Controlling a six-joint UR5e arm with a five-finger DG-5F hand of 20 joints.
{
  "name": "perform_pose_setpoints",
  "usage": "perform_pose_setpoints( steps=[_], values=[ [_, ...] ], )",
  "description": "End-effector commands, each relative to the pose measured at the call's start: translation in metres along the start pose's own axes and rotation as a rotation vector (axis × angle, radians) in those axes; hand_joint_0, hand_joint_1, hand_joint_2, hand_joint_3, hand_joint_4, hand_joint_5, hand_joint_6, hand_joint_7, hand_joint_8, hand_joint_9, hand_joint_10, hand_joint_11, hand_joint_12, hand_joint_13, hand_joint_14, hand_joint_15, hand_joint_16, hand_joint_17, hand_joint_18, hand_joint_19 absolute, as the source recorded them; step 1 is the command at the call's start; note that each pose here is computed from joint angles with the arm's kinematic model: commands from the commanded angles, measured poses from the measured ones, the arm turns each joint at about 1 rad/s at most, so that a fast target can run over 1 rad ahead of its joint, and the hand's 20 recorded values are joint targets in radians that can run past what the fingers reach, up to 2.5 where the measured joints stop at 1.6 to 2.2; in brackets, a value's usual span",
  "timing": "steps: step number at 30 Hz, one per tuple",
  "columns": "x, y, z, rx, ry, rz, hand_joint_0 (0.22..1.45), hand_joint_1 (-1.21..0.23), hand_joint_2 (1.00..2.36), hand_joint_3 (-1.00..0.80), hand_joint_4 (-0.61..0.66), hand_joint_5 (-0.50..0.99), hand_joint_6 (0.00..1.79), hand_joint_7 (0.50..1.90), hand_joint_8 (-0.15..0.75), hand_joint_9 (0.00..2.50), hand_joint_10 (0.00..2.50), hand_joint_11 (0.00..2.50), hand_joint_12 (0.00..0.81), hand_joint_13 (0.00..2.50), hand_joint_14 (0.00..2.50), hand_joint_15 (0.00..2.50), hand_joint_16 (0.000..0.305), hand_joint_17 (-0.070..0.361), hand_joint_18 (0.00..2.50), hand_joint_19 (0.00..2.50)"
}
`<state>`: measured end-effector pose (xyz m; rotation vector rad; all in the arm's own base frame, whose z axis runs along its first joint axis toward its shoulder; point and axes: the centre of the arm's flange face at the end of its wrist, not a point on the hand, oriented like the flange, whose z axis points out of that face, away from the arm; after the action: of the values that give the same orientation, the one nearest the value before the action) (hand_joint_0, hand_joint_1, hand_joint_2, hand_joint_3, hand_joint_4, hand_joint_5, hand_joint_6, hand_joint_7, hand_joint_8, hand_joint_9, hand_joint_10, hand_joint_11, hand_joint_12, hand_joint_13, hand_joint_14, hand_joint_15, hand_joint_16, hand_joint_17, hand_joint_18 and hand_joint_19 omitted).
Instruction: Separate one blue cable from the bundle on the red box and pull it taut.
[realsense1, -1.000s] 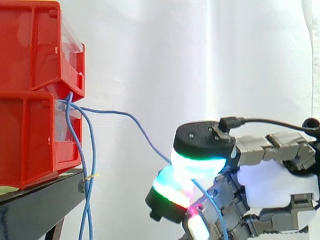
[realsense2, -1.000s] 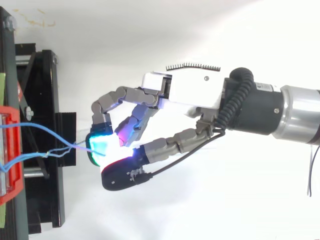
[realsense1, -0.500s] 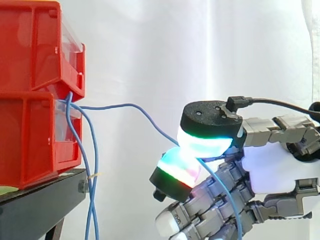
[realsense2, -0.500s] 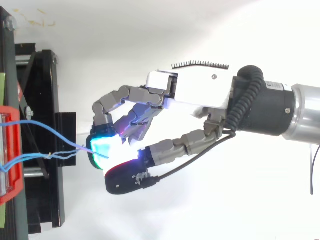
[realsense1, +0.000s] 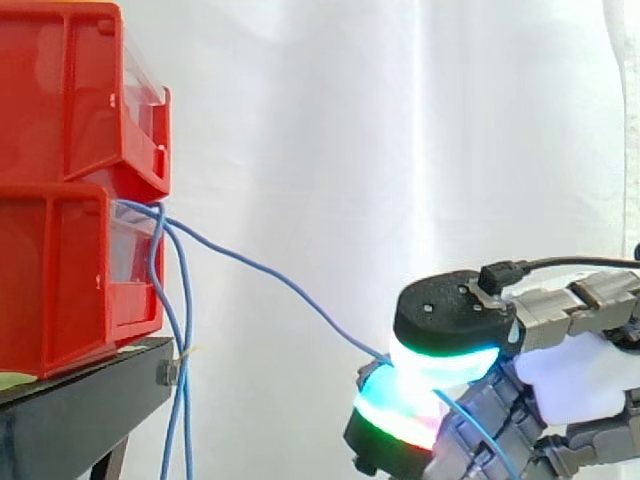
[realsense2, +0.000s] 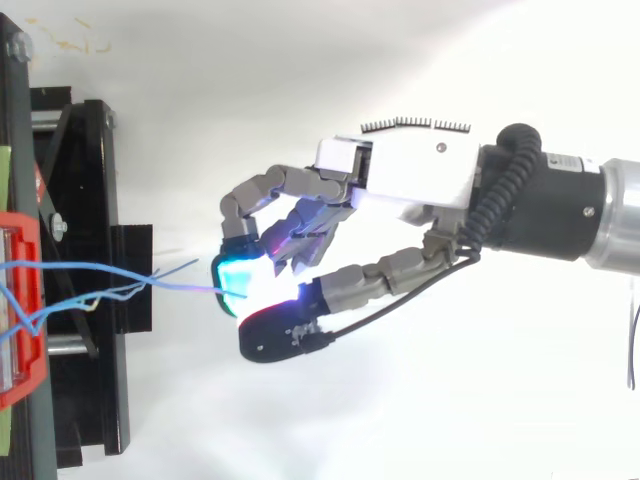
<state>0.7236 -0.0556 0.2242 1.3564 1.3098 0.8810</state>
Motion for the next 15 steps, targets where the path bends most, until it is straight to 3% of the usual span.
perform_pose_setpoints(
  steps=[1,5,15],
  values=[
    [-0.003,0.003,-0.006,0.031,-0.004,-0.011,0.52,-0.74,1.41,0.04,-0.16,-0.09,0.87,1.34,0.308,0.81,0.00,0.14,0.437,0.76,0.01,0.20,0.057,0.129,0.90,0.34],
    [-0.009,0.018,-0.021,0.066,-0.011,-0.019,0.52,-0.74,1.41,0.05,-0.16,-0.09,0.87,1.34,0.313,0.83,0.00,0.17,0.438,0.76,0.01,0.21,0.057,0.129,0.90,0.34],
    [-0.006,0.019,-0.019,0.053,-0.007,-0.023,0.50,-0.71,1.51,0.02,-0.16,-0.09,0.87,1.35,0.316,0.86,0.00,0.18,0.443,0.78,0.01,0.22,0.058,0.131,0.91,0.36]
  ],
)
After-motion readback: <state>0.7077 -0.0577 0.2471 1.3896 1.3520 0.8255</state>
